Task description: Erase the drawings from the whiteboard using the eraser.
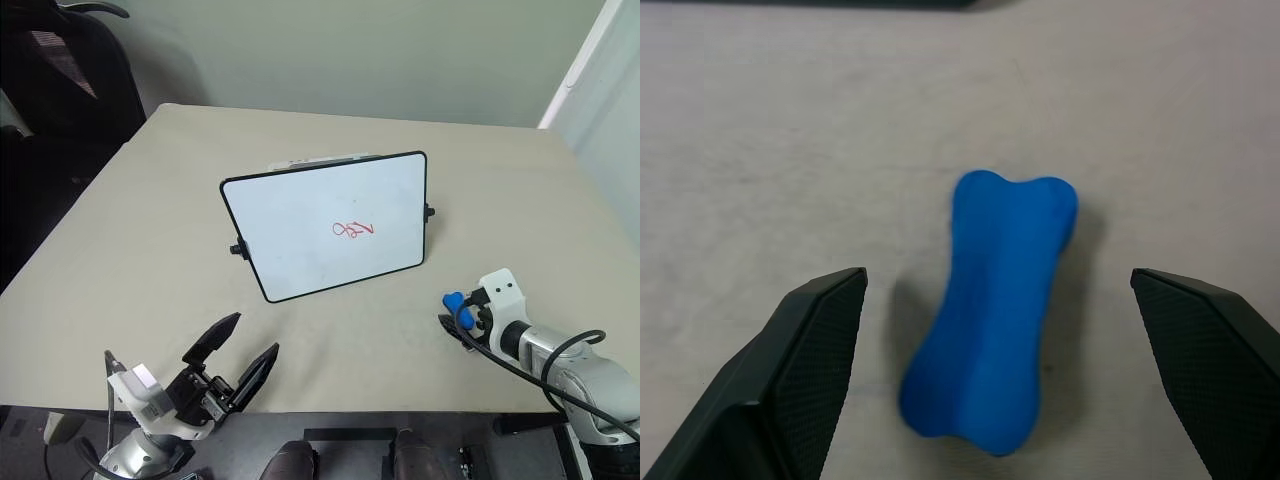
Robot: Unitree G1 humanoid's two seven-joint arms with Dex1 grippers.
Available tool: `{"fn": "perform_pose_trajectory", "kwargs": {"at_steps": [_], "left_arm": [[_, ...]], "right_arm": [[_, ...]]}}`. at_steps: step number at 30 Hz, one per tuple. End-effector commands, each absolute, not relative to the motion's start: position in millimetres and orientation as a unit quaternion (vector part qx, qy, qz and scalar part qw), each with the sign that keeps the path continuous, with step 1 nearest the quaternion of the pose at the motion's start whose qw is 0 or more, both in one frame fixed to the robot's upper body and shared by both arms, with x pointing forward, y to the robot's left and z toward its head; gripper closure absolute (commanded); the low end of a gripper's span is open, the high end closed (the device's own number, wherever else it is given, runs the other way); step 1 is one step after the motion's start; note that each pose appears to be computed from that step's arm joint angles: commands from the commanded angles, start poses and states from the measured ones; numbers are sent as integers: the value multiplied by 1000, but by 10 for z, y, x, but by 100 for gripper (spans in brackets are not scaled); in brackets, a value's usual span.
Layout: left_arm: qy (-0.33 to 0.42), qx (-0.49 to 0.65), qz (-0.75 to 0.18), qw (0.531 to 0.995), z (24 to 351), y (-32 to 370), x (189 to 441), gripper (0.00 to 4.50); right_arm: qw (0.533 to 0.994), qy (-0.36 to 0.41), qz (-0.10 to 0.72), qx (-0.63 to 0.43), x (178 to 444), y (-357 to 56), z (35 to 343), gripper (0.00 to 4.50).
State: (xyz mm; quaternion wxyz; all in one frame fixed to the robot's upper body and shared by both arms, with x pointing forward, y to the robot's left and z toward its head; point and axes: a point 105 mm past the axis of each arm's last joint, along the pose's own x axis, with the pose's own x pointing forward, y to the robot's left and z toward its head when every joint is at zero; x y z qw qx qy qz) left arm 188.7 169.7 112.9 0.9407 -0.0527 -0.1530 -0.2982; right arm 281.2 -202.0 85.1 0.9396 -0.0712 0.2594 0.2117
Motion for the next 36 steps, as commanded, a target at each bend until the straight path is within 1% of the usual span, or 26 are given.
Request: {"fn": "perform_pose_trajectory", "kwargs": {"at_steps": [1,2,3,10,12,13,14,17,22,24,27,29,34,36], "left_arm": [[-165,-52,-297,939,1182,1720,1868,0],[-164,-52,-297,939,1180,1719,1867,0],[-164,-52,-298,939,1178,1718,1866,0],[-162,-54,-300,938,1164,1697,1858,0],[-162,-54,-301,938,1163,1693,1856,0],[-162,-54,-301,938,1163,1692,1854,0],[-162,-54,-302,938,1163,1692,1852,0],[-161,-55,-302,938,1162,1687,1850,0],[-161,-56,-304,937,1160,1671,1850,0],[-161,-56,-305,937,1160,1666,1852,0],[-162,-56,-309,936,1167,1644,1844,0],[-163,-56,-310,935,1170,1634,1843,0],[-164,-54,-313,934,1176,1607,1838,0],[-165,-53,-313,934,1177,1601,1840,0]], "right_arm": [[936,268,209,-92,2807,-2067,850,41],[935,270,209,-94,2799,-2072,847,57],[935,270,211,-94,2790,-2072,849,84],[931,268,228,-100,2726,-2026,905,333],[935,251,230,-98,2742,-2005,994,386],[938,240,231,-95,2751,-1990,1049,399],[943,224,231,-87,2769,-1966,1139,406],[950,174,249,-67,2784,-1846,1421,408],[947,138,278,-82,2770,-1638,1668,408],[946,117,289,-86,2811,-1528,1788,408],[946,78,301,-95,2943,-1320,1991,408],[945,66,305,-100,3012,-1224,2053,408],[946,51,294,-129,3210,-1054,2072,408],[943,35,300,-142,3241,-948,2098,408]]}}
